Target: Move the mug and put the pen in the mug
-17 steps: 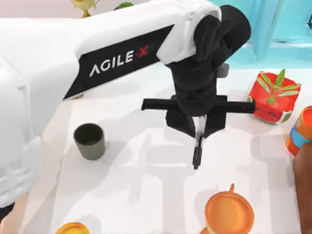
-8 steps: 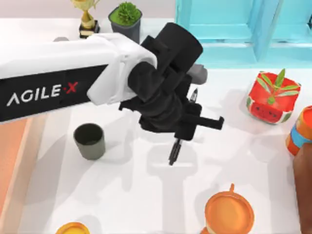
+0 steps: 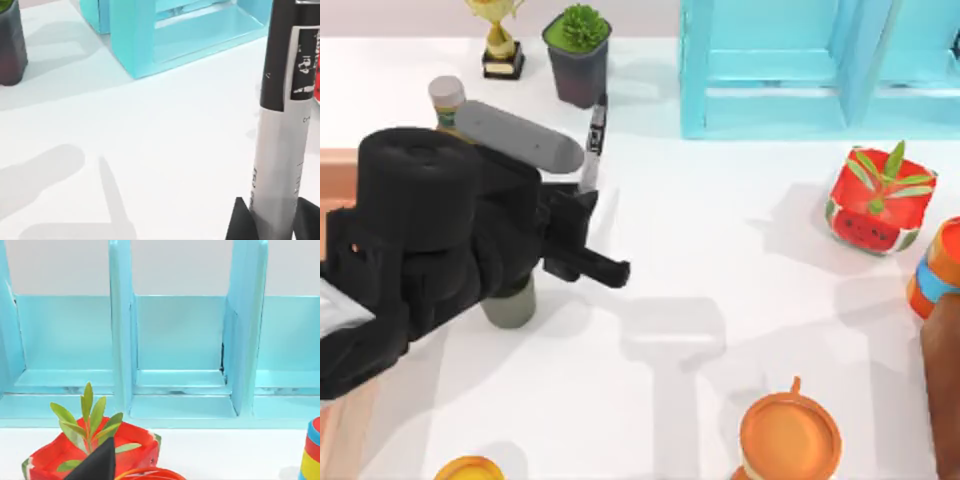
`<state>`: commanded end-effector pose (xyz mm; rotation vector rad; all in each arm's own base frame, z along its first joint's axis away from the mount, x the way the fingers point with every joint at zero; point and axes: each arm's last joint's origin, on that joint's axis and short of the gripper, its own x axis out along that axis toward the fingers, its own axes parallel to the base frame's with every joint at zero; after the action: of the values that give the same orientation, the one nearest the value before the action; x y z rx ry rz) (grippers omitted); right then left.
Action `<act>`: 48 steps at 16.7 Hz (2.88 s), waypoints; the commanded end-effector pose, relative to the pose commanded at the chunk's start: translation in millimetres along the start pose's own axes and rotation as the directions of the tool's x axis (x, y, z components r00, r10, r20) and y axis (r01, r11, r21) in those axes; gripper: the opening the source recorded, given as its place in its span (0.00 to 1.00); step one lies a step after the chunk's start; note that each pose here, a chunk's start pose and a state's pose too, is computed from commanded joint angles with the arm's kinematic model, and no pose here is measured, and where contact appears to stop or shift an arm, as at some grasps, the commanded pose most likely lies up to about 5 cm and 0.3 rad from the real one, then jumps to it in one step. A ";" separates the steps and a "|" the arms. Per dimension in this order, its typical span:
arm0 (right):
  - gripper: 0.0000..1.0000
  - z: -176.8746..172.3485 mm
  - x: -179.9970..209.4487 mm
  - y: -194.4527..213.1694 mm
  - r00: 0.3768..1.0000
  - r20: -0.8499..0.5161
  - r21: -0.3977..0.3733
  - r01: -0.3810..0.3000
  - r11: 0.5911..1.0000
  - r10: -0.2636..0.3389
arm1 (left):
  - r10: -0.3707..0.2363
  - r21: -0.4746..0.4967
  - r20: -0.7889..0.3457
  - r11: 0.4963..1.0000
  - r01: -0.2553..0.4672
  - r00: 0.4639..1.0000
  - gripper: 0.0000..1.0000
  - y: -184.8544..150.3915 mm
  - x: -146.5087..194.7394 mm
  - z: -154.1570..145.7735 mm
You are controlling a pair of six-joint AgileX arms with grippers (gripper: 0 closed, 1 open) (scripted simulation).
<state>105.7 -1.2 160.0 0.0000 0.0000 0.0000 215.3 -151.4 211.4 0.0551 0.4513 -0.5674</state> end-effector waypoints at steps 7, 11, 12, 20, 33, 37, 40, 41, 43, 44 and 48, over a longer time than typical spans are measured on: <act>1.00 0.0 0.0 0.0 1.000 0.000 0.000 0.000 1.000 0.000 | 0.168 -0.008 0.437 0.983 -0.183 0.884 0.00 27.9 -71.7 -44.2; 1.00 0.0 0.0 0.0 1.000 0.000 0.000 0.000 1.000 0.000 | 0.200 -0.023 0.474 0.976 -0.215 0.857 0.00 31.4 -78.4 -52.8; 1.00 0.0 0.0 0.0 1.000 0.000 0.000 0.000 1.000 0.000 | 0.200 -0.023 0.474 0.976 -0.215 0.857 0.00 31.4 -78.4 -52.8; 1.00 0.0 0.0 0.0 1.000 0.000 0.000 0.000 1.000 0.000 | 0.202 -0.025 0.470 0.976 -0.215 0.859 0.00 34.3 -60.6 -49.6; 1.00 0.0 0.0 0.0 1.000 0.000 0.000 0.000 1.000 0.000 | 0.200 -0.023 0.474 0.976 -0.215 0.857 0.15 41.3 -34.6 -49.4; 1.00 0.0 0.0 0.0 1.000 0.000 0.000 0.000 1.000 0.000 | 0.200 -0.023 0.474 0.976 -0.215 0.857 0.45 41.3 -34.6 -49.4; 1.00 0.0 0.0 0.0 1.000 0.000 0.000 0.000 1.000 0.000 | 0.200 -0.023 0.474 0.976 -0.215 0.857 0.68 41.3 -34.6 -49.4; 1.00 0.0 0.0 0.0 1.000 0.000 0.000 0.000 1.000 0.000 | 0.200 -0.023 0.474 0.976 -0.215 0.857 0.75 41.3 -34.6 -49.4; 1.00 0.0 0.0 0.0 1.000 0.000 0.000 0.000 1.000 0.000 | 0.200 -0.023 0.474 0.976 -0.215 0.857 0.90 41.3 -34.6 -49.4; 1.00 0.0 0.0 0.0 1.000 0.000 0.000 0.000 1.000 0.000 | 0.200 -0.023 0.474 0.976 -0.215 0.857 0.98 41.3 -34.6 -49.4; 1.00 0.0 0.0 0.0 1.000 0.000 0.000 0.000 1.000 0.000 | 0.200 -0.023 0.474 0.976 -0.215 0.857 1.00 41.3 -34.6 -49.4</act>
<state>105.7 -1.2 160.0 0.0000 0.0000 0.0000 191.7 -90.5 178.7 -0.0078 -0.0460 -0.3551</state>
